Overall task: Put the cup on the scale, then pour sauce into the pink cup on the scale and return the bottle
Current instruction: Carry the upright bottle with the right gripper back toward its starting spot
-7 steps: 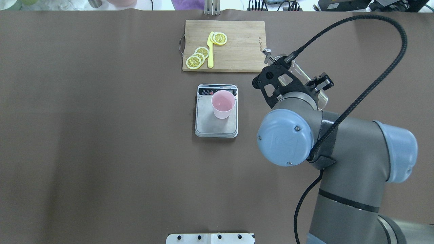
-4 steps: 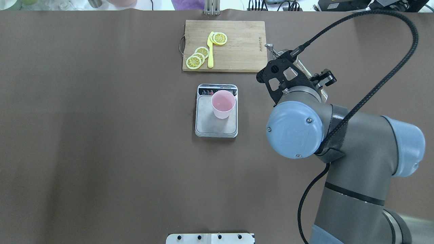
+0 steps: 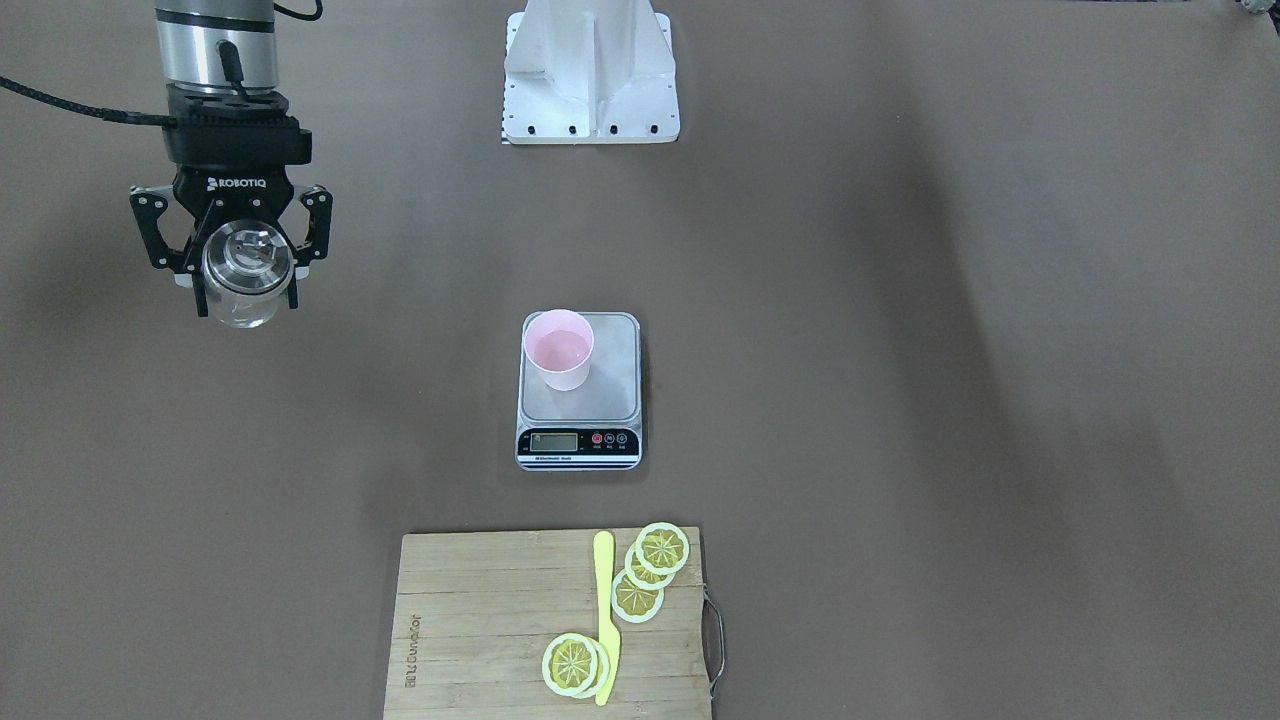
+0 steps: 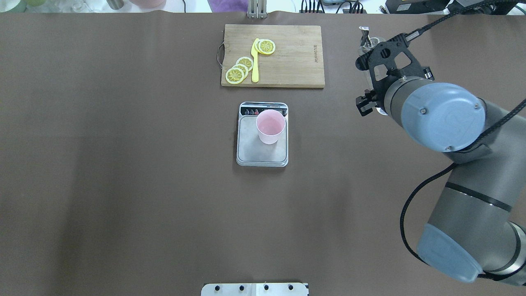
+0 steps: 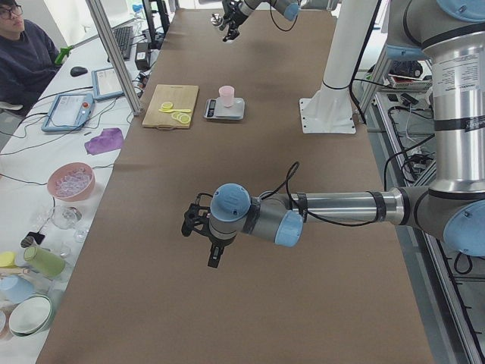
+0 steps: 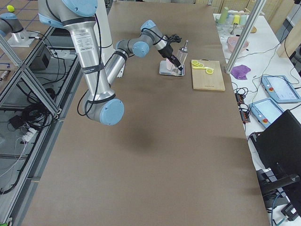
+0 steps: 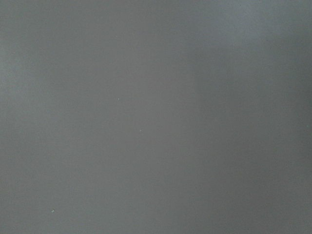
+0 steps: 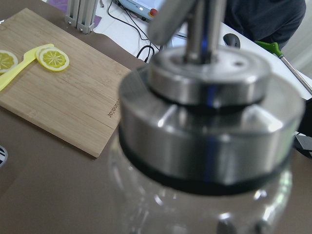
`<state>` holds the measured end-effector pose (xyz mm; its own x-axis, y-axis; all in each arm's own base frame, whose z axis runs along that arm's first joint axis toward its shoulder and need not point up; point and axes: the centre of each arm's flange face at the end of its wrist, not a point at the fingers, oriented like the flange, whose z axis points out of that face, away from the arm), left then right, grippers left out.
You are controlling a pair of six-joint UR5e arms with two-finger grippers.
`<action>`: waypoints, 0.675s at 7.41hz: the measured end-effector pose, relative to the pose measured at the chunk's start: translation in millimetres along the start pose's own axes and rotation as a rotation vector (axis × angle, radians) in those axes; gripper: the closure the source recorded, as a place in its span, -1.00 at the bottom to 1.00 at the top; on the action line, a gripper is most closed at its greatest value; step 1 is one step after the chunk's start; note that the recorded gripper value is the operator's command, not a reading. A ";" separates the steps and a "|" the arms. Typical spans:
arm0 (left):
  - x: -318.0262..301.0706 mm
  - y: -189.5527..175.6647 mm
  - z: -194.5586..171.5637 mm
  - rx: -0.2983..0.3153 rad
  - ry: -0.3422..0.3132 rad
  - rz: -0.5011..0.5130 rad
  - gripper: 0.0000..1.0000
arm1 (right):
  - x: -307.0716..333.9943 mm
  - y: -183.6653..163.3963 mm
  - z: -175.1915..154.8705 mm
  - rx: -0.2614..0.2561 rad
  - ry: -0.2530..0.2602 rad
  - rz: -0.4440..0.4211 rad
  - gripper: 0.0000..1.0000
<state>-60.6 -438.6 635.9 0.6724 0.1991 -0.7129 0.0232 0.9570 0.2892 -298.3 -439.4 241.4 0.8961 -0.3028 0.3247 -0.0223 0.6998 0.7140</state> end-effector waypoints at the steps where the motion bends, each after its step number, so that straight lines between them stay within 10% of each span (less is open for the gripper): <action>1: -1.7 1.1 0.4 0.005 -0.013 0.005 -0.96 | 11.1 7.3 4.4 0.021 -0.025 0.015 1.00; 5: -6.0 2.6 7.6 -0.026 -0.016 -0.020 -0.96 | 64.2 81.4 75.2 0.137 -0.119 0.073 1.00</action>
<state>-58.9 -438.9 645.8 0.6836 0.1766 -0.7082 0.0178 0.9660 0.2581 -276.0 -450.5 367.0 0.8314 -0.3346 0.4437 -0.1525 0.6303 0.7612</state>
